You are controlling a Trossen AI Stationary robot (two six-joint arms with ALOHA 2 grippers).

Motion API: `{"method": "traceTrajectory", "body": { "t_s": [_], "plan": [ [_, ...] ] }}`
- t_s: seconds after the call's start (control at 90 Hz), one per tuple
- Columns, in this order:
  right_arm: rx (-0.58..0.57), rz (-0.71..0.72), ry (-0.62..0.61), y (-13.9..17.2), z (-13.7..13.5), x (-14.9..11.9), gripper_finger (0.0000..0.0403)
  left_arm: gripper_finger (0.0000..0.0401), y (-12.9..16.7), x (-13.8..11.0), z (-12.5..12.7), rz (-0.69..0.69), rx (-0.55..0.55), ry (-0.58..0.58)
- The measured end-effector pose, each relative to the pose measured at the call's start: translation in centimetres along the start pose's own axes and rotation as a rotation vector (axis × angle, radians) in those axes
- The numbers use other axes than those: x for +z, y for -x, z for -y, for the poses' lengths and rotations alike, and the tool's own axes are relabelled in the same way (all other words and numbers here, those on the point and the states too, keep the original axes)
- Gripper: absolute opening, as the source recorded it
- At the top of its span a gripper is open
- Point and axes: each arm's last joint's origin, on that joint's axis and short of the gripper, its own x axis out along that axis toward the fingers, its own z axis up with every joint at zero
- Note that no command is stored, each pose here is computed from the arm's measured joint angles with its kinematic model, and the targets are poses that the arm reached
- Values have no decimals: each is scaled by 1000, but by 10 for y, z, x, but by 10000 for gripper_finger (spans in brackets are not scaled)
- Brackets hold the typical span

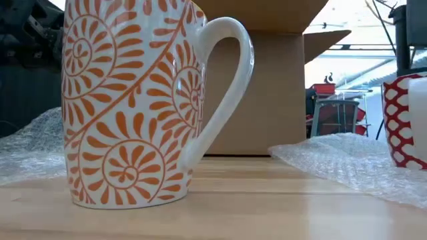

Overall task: Wrap mug
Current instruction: Wrap the red mug with bubble wrap

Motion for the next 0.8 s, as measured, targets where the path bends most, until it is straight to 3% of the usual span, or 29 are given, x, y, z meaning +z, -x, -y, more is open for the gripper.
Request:
{"method": "traceTrajectory", "body": {
  "t_s": [0.189, 0.411, 0.556, 0.8],
  "plan": [
    [68, 149, 55, -20, -34, -29, 172, 4, 0, 0, 0, 0, 0, 0],
    [33, 128, 104, -63, -56, -50, 172, 4, 0, 0, 0, 0, 0, 0],
    [-5, 115, 67, -88, -61, -53, 173, 4, 0, 0, 0, 0, 0, 0],
    [45, 120, 49, -104, -72, -62, 204, 4, 0, 0, 0, 0, 0, 0]
  ]
}}
